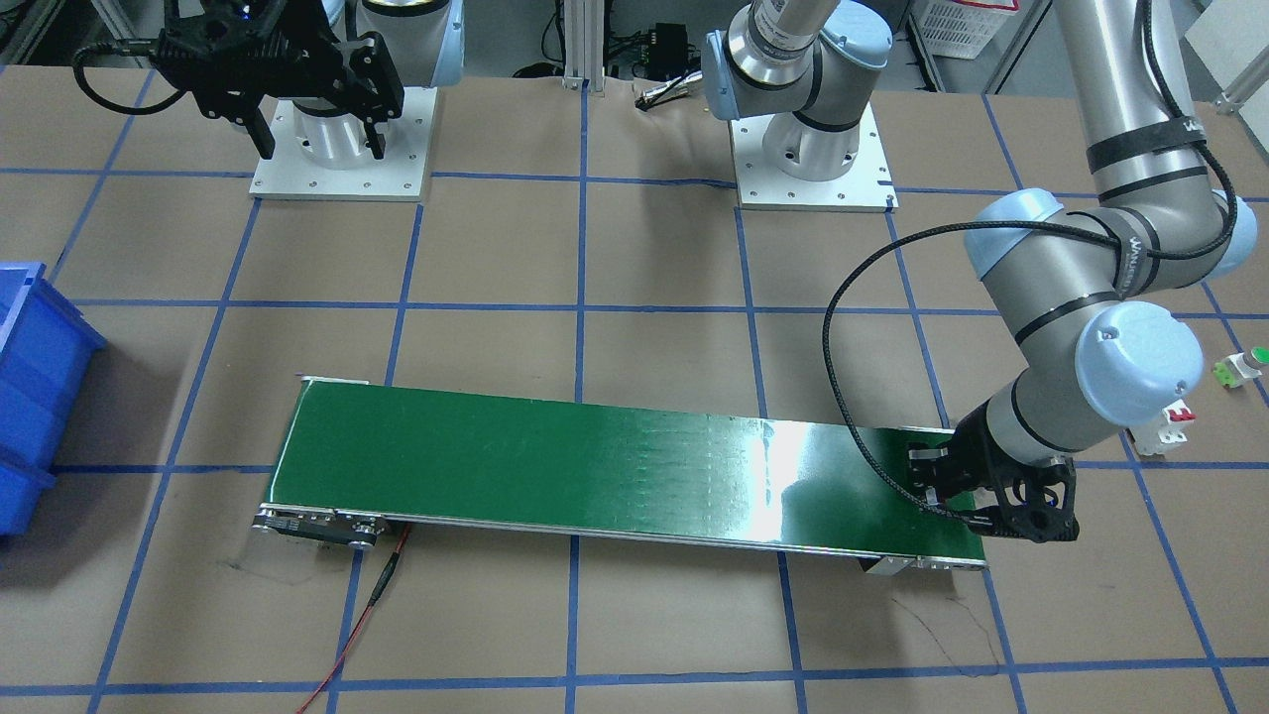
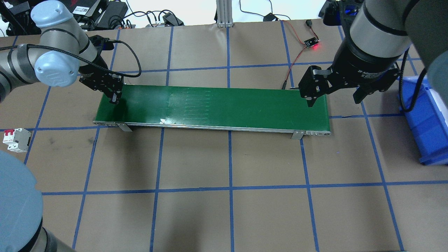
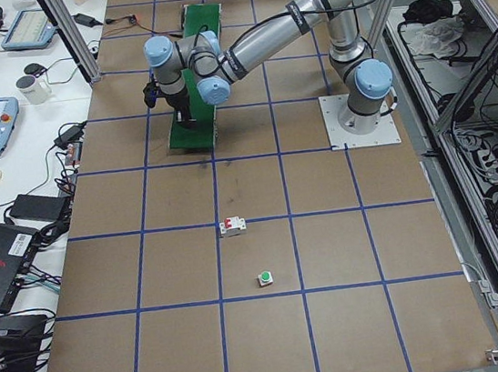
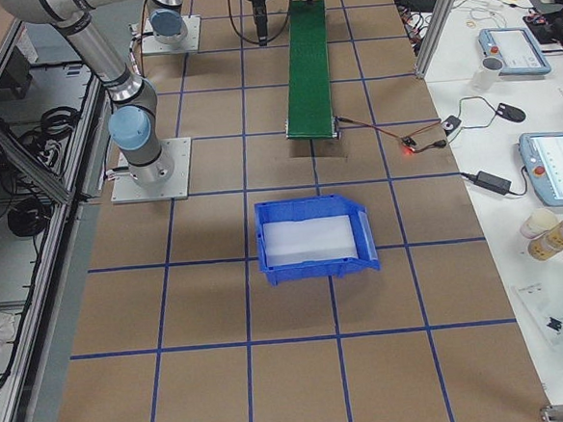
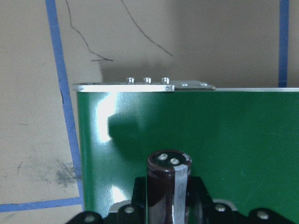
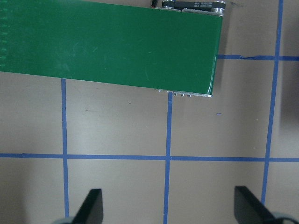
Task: Move capacitor from left to right
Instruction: 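Lower the capacitor onto the green belt and open the left gripper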
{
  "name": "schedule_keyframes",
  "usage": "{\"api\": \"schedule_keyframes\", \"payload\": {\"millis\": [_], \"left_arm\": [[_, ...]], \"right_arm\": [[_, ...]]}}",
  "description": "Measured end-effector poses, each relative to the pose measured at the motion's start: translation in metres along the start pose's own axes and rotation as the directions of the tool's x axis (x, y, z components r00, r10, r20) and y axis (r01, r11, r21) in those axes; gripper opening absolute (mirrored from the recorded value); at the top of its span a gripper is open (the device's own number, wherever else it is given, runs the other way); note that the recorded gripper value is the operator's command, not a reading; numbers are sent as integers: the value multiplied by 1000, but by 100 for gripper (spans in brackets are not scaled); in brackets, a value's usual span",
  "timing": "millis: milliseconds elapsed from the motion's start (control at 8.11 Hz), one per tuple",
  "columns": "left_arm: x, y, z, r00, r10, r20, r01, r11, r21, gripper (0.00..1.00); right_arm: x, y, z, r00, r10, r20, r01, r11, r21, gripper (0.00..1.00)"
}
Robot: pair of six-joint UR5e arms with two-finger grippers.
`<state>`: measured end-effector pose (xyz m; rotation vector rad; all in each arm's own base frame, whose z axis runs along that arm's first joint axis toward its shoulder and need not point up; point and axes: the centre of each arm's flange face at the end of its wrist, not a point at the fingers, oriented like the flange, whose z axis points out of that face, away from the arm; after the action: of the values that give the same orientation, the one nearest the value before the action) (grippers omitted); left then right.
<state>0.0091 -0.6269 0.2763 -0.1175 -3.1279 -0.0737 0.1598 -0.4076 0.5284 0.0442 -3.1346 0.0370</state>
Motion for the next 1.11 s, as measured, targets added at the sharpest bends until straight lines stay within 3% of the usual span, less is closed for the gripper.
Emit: {"api": "schedule_keyframes", "payload": {"millis": [494,740,1110], "left_arm": [[30,0,-16,999,-23,-37,25,999,36,88],[66,12,-43,999,-26,-22,27,999,46,99],[123,56,-95,996,-88,0,88,996,-4,100]], "right_arm": [[0,0,0,1000,0,0,0,1000,0,100],[0,0,0,1000,2,0,-2,1000,1,100],[0,-1,-1,1000,3,6,-3,1000,6,100]]}}
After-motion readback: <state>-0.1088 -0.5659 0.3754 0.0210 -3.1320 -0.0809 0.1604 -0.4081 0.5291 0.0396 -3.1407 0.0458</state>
